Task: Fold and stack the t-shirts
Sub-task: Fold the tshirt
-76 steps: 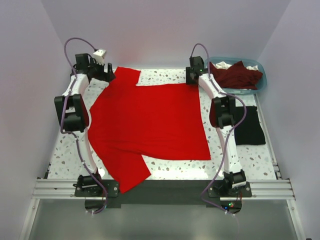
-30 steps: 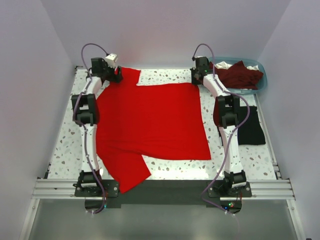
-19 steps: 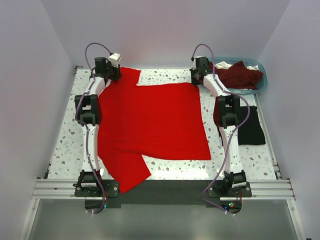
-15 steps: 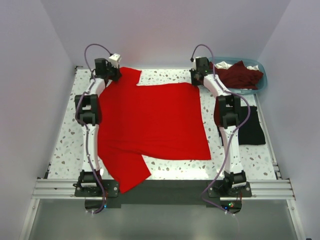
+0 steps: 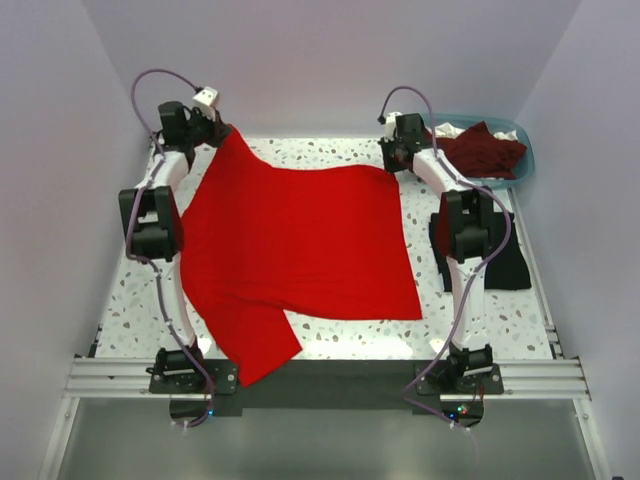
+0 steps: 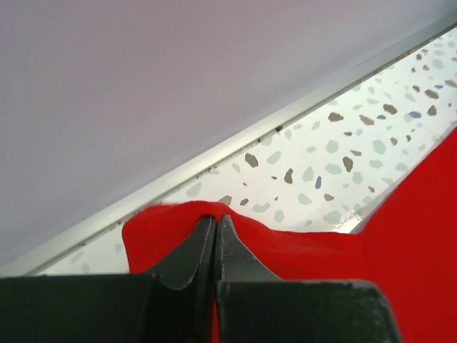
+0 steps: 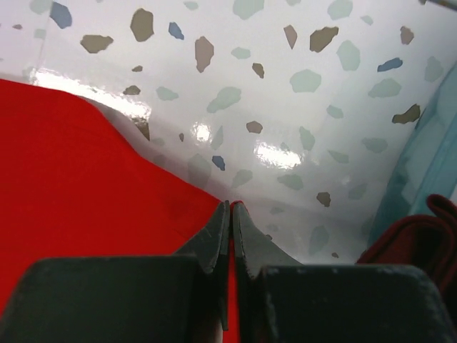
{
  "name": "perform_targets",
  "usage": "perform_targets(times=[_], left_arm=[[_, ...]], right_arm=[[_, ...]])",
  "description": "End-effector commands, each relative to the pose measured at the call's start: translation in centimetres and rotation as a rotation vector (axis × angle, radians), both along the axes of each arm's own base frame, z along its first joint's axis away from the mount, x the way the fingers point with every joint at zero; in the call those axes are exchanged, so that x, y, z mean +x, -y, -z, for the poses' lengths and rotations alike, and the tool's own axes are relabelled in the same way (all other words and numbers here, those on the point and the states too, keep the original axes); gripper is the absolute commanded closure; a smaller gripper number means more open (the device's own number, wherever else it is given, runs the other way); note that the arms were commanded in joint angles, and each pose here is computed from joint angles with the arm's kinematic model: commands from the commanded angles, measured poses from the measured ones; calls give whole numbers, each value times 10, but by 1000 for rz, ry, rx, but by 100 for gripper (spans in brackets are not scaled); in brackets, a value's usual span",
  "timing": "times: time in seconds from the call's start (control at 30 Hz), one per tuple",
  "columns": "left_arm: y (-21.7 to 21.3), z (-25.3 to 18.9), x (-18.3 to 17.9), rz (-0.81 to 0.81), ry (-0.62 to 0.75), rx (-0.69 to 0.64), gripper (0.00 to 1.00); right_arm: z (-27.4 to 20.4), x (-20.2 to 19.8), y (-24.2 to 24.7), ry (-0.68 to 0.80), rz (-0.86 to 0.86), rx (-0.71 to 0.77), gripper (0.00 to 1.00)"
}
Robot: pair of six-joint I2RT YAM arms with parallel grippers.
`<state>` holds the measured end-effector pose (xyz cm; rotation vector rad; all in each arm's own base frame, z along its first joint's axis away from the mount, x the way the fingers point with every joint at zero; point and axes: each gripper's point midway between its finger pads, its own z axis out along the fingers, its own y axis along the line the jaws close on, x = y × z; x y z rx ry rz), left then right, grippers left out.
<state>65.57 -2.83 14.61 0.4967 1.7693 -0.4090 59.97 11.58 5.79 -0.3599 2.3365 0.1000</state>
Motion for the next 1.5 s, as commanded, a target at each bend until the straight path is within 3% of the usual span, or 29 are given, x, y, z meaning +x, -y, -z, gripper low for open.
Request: perform_targets(times=[0.0, 0.63, 0.93, 1.27, 1.47], left_arm=[[1, -72, -17, 72, 168, 25, 100], [-13, -73, -124, 119, 145, 176, 100], [-14, -58, -184, 112, 98, 281, 100], [-12, -12, -259, 94, -31, 372, 100], [-11, 43, -292, 79, -163, 403, 100]], right_arm=[[-69, 12, -6, 169, -70, 25, 100], [-110, -27, 11, 219, -236, -2, 100], [-94, -54, 9, 136, -329, 20, 100], [-64, -91, 17, 53, -450, -37, 100], [-32, -109, 21, -35, -506, -74, 100]])
